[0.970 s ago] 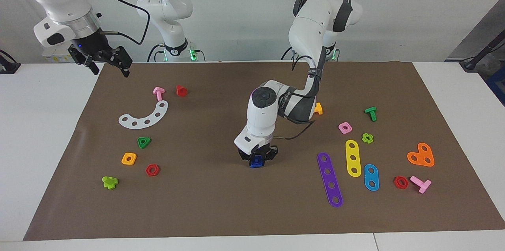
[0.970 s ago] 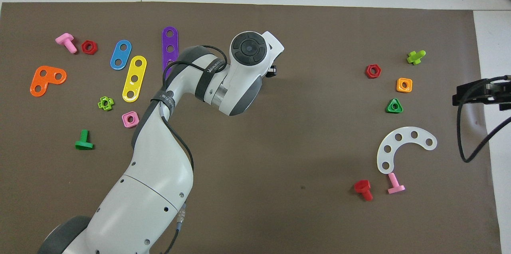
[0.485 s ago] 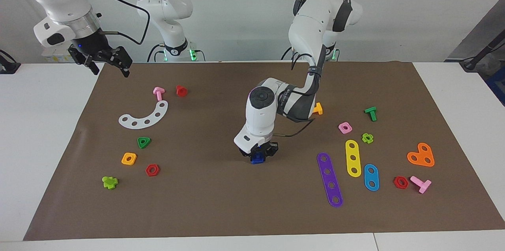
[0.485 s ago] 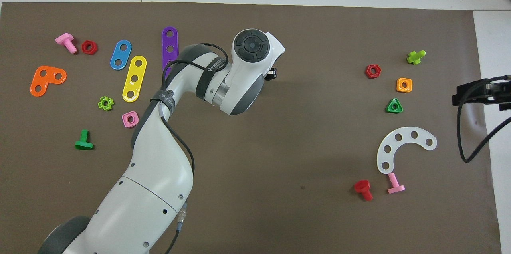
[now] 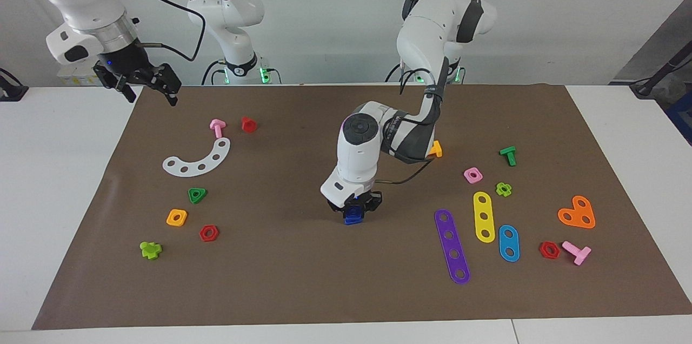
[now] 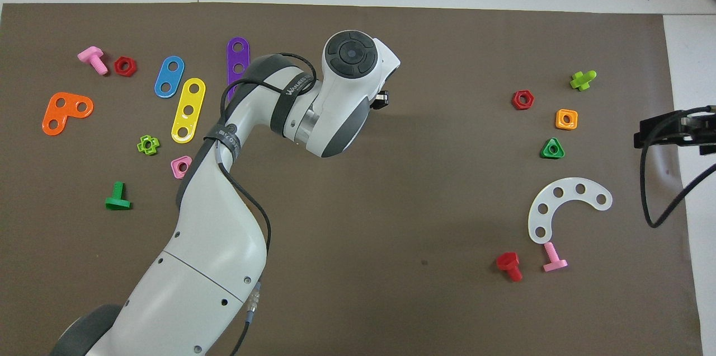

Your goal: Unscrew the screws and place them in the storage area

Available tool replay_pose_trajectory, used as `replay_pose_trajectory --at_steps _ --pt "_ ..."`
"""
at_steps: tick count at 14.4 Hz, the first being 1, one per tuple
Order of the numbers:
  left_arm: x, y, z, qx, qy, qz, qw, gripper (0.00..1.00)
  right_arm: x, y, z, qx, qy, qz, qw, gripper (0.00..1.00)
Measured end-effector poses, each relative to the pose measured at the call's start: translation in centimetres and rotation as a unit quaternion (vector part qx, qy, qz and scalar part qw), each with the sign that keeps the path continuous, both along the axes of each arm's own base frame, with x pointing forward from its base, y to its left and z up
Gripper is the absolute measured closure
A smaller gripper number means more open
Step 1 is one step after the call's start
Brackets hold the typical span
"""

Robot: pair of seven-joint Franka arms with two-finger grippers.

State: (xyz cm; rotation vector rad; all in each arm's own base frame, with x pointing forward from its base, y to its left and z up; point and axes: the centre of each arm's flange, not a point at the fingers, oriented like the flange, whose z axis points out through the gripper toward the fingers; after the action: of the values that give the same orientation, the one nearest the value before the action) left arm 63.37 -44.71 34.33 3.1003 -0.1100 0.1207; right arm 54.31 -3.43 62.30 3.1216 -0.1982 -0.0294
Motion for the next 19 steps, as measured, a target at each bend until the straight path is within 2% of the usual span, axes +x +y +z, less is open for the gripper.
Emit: replay_pose_trajectory --at_steps 5,9,12,16,19 --pt "0.9 2.9 5.6 -0.005 0.015 0.025 1.0 0.52 0.0 0.0 0.0 0.0 0.0 0.0 1.0 0.0" --pt "3.8 9.5 8.2 -0.002 0.019 0.045 0.999 0.52 0.0 0.0 0.0 0.0 0.0 0.0 1.0 0.0" --pt "5.2 16.2 9.1 0.004 0.028 0.01 1.0 0.52 0.0 0.0 0.0 0.0 -0.001 0.0 1.0 0.0" --pt "3.6 25.6 7.9 0.013 0.059 -0.046 0.997 0.52 1.0 4.8 -1.0 0.0 -0.026 0.026 0.999 0.0" --pt "0.8 28.4 3.6 0.01 0.049 -0.06 0.997 0.52 3.4 13.0 -5.1 0.004 -0.053 0.013 0.998 0.0"
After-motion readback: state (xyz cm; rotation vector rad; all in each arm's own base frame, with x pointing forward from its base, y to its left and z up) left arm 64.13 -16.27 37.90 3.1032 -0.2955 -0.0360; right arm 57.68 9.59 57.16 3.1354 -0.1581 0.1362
